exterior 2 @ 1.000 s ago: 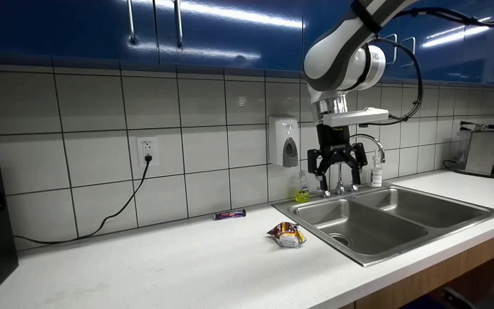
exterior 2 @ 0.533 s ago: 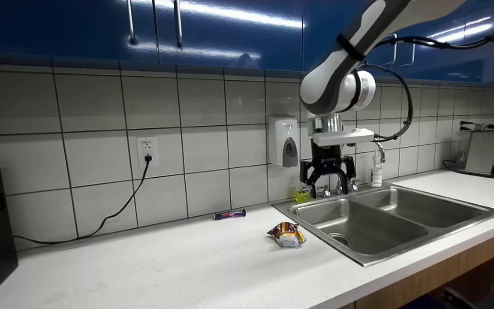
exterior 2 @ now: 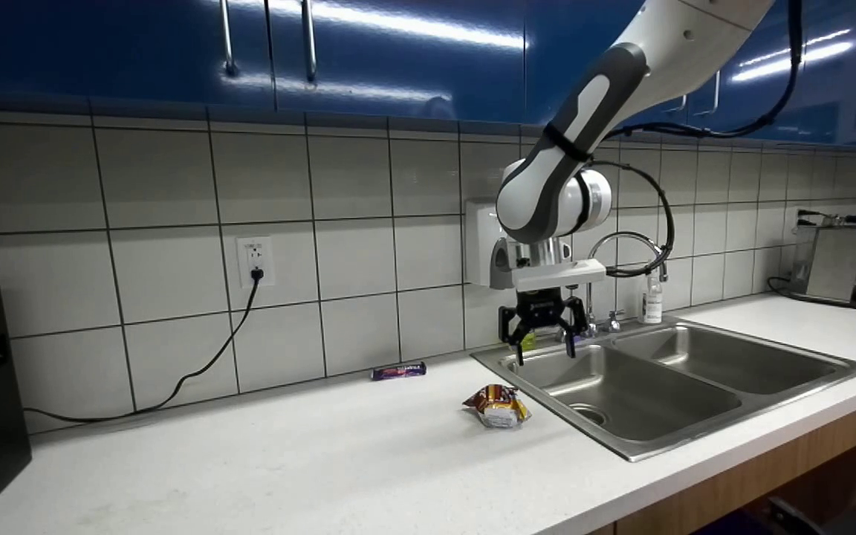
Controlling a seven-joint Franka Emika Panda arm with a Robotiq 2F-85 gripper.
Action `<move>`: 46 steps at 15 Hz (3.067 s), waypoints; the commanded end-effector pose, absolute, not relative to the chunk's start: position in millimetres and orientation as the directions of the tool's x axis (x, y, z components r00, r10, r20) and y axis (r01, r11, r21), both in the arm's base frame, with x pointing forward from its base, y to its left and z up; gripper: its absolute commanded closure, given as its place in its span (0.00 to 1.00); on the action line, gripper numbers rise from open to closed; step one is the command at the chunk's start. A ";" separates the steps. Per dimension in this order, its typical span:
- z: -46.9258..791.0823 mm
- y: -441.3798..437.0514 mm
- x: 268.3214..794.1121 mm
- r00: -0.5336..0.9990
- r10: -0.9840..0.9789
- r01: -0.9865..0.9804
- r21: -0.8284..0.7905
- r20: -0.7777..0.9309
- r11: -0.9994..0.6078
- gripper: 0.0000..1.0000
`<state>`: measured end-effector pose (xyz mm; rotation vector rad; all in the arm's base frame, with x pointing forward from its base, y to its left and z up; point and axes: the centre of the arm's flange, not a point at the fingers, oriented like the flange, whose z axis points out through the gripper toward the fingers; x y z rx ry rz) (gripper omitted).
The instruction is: Put the packet in the sink
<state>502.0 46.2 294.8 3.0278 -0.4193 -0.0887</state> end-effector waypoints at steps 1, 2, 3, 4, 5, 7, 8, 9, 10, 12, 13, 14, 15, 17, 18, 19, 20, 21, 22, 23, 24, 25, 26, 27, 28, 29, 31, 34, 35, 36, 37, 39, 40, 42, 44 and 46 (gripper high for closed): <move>274.6 54.5 537.4 0.951 -0.307 -0.301 0.117 -0.035 -0.947 0.00; 268.9 56.1 543.2 0.949 -0.312 -0.306 0.121 -0.036 -0.945 0.00; 263.7 57.3 548.4 0.948 -0.315 -0.308 0.123 -0.040 -0.943 0.00; 258.4 58.8 553.5 0.946 -0.321 -0.314 0.125 -0.041 -0.941 0.00; 253.7 60.1 558.8 0.945 -0.325 -0.317 0.128 -0.042 -0.940 0.00; 245.5 62.7 568.5 0.943 -0.331 -0.323 0.133 -0.044 -0.937 0.00; 242.0 63.7 573.3 0.942 -0.333 -0.324 0.136 -0.043 -0.936 0.00; 238.7 64.8 576.9 0.942 -0.334 -0.326 0.137 -0.043 -0.936 0.00; 235.4 65.8 580.8 0.941 -0.336 -0.328 0.140 -0.041 -0.934 0.00; 229.0 68.4 588.5 0.941 -0.336 -0.327 0.146 -0.041 -0.934 0.00; 226.1 69.3 591.5 0.941 -0.336 -0.327 0.148 -0.040 -0.933 0.00; 223.7 70.5 595.0 0.942 -0.334 -0.325 0.150 -0.039 -0.934 0.00; 220.9 71.8 597.7 0.942 -0.333 -0.323 0.153 -0.041 -0.934 0.00; 215.9 74.2 603.0 0.943 -0.330 -0.320 0.155 -0.041 -0.935 0.00; 213.8 75.2 605.2 0.944 -0.328 -0.318 0.157 -0.041 -0.935 0.00; 211.9 76.0 606.9 0.944 -0.327 -0.317 0.159 -0.041 -0.935 0.00; 210.5 76.9 608.8 0.945 -0.324 -0.314 0.161 -0.041 -0.936 0.00; 208.8 77.7 610.0 0.946 -0.322 -0.312 0.162 -0.042 -0.936 0.00; 207.6 78.4 611.5 0.947 -0.320 -0.310 0.163 -0.041 -0.937 0.08; 206.2 78.9 612.6 0.948 -0.317 -0.306 0.164 -0.041 -0.938 0.26; 205.0 79.3 613.4 0.948 -0.315 -0.304 0.167 -0.040 -0.938 0.35; 203.8 79.9 614.1 0.949 -0.313 -0.302 0.169 -0.040 -0.938 0.42; 203.0 80.5 614.9 0.949 -0.311 -0.301 0.170 -0.040 -0.939 0.52; 202.3 81.1 615.5 0.950 -0.310 -0.299 0.171 -0.039 -0.939 0.58; 202.4 81.5 616.0 0.950 -0.309 -0.299 0.172 -0.038 -0.939 0.67; 202.8 81.8 616.6 0.950 -0.309 -0.298 0.172 -0.037 -0.939 0.74; 204.2 81.9 617.5 0.951 -0.308 -0.299 0.173 -0.032 -0.939 0.89; 206.4 81.9 618.3 0.951 -0.309 -0.300 0.173 -0.026 -0.938 1.00; 207.1 81.7 618.4 0.951 -0.309 -0.301 0.172 -0.024 -0.938 1.00; 207.4 81.2 618.4 0.950 -0.310 -0.302 0.171 -0.024 -0.938 1.00; 207.3 80.7 618.3 0.950 -0.311 -0.302 0.171 -0.023 -0.938 1.00; 207.1 79.3 616.8 0.950 -0.312 -0.304 0.171 -0.025 -0.937 1.00; 208.1 78.9 616.2 0.950 -0.313 -0.304 0.169 -0.025 -0.937 1.00; 215.0 79.6 614.5 0.950 -0.311 -0.303 0.166 -0.023 -0.938 1.00; 225.8 80.6 612.5 0.951 -0.308 -0.301 0.161 -0.016 -0.940 1.00; 239.8 81.5 609.9 0.953 -0.304 -0.299 0.153 -0.010 -0.942 1.00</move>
